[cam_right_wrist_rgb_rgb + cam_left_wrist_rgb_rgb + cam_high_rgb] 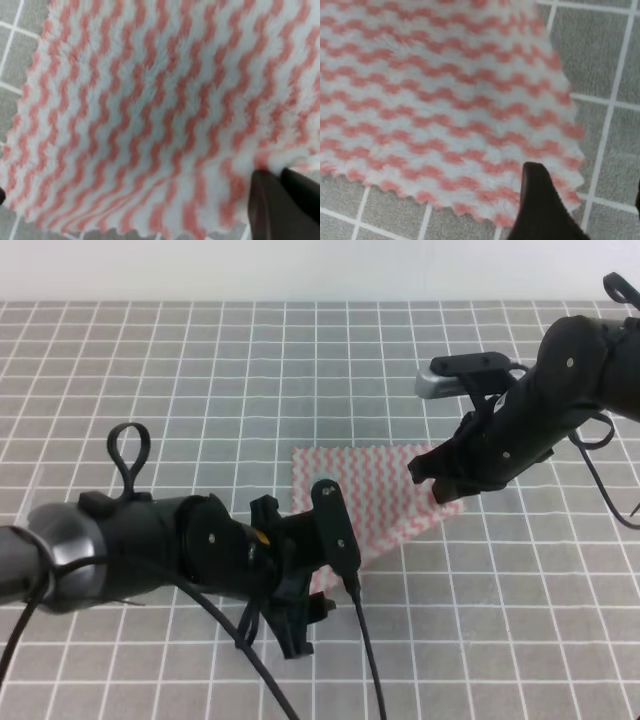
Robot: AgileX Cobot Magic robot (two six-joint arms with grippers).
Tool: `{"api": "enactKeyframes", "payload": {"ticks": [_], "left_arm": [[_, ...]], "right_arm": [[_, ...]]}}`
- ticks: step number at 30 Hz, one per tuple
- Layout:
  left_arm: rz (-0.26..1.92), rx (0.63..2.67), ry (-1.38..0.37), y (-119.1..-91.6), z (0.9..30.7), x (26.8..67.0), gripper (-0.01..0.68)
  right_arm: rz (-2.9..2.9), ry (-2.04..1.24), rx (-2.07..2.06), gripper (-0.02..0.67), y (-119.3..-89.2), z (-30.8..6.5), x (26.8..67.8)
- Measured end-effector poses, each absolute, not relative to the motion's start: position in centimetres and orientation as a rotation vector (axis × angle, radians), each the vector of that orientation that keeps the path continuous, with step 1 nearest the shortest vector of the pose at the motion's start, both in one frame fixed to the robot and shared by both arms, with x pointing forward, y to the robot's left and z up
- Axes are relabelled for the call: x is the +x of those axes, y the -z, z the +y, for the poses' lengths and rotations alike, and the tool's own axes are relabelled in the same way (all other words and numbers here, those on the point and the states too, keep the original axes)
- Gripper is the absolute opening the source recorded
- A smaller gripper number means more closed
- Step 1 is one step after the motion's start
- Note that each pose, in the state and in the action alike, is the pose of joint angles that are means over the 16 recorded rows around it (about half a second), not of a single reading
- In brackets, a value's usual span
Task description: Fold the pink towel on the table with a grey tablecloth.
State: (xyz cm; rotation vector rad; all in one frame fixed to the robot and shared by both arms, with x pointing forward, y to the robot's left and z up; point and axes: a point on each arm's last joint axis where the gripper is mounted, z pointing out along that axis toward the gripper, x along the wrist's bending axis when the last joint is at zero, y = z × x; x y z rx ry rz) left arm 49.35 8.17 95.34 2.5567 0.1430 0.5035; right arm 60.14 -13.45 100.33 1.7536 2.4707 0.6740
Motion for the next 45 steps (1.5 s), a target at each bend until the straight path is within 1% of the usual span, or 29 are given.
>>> {"api": "enactKeyframes", "payload": {"ticks": [14,18,25,32,36,41,45], "left_arm": [[0.133,2.574,-0.549,-94.1,8.0,50.1,0.372],[0.14,2.571,-0.569,-93.8,7.9,50.3,0.356],[0.15,2.557,-0.607,-93.8,7.9,50.6,0.269],[0.159,2.543,-0.635,-94.0,7.9,50.8,0.119],[0.175,2.525,-0.662,-94.1,7.9,51.0,0.058],[0.217,2.485,-0.699,-94.7,7.7,51.7,0.009],[0.257,2.455,-0.712,-95.3,7.5,52.6,0.0]], "right_arm": [[2.443,-0.709,1.746,-0.016,-100.4,-13.4,60.4],[2.44,-0.715,1.746,-0.016,-100.6,-13.4,60.4],[2.437,-0.719,1.746,-0.016,-100.6,-13.4,60.4],[2.433,-0.723,1.745,-0.016,-100.5,-13.4,60.5],[2.431,-0.723,1.746,-0.016,-100.4,-13.4,60.5],[2.42,-0.726,1.753,-0.016,-100.5,-13.7,60.7],[2.406,-0.728,1.761,-0.016,-100.4,-14.0,60.9]]}}
